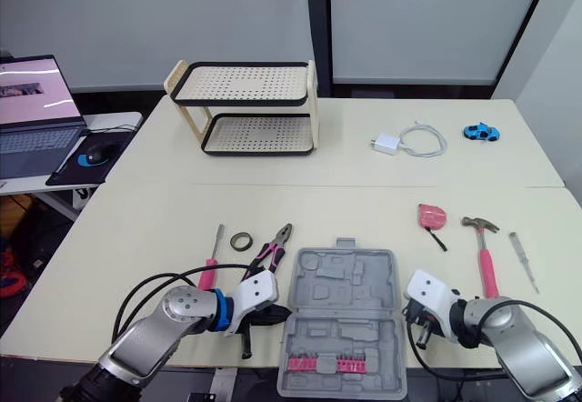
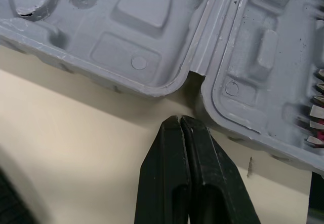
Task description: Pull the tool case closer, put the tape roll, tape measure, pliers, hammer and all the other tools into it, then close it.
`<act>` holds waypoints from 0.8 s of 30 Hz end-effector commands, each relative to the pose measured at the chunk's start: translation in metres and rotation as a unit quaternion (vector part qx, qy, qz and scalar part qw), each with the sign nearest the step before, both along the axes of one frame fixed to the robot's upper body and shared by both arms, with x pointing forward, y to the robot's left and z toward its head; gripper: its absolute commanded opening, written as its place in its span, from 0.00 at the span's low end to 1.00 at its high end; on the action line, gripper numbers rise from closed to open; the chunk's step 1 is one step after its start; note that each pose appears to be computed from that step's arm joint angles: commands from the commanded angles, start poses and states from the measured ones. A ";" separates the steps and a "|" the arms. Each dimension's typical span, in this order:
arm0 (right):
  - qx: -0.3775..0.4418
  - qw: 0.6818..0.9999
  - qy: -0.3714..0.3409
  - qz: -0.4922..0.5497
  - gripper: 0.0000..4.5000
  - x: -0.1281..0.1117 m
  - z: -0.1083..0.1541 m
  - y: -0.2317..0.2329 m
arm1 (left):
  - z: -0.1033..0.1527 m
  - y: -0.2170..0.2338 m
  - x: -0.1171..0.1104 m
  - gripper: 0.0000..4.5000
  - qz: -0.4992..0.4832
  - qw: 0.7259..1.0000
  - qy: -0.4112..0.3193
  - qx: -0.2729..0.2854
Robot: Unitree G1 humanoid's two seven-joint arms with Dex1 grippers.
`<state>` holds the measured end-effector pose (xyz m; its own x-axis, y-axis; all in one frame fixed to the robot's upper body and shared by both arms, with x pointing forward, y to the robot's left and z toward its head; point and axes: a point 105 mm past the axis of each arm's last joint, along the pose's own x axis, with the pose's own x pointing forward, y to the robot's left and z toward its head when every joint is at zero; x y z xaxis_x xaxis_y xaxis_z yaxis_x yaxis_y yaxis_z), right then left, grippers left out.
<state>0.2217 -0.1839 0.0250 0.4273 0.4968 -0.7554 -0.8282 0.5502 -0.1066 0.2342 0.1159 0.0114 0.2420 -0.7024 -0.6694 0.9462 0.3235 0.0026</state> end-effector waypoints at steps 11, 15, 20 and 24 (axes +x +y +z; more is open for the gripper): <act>0.005 0.989 -0.136 -0.050 0.00 -0.011 0.079 -0.051 | 0.073 0.078 0.019 0.01 0.112 0.988 -0.076 -0.080; -0.009 0.984 -0.162 -0.076 0.00 -0.021 0.105 -0.082 | 0.087 0.131 0.026 0.01 0.193 0.971 -0.113 -0.079; -0.048 0.975 -0.180 -0.118 0.00 -0.031 0.120 -0.126 | 0.086 0.195 0.021 0.01 0.308 0.940 -0.127 -0.065; -0.065 0.971 -0.192 -0.129 0.00 -0.034 0.125 -0.147 | 0.078 0.229 0.012 0.01 0.386 0.911 -0.129 -0.062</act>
<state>0.1876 -0.3262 0.1382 0.7692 0.2608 -0.5834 -0.5545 0.7261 -0.4065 0.2468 0.3317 0.0788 0.7916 -0.3700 -0.4864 0.4616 0.8836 0.0790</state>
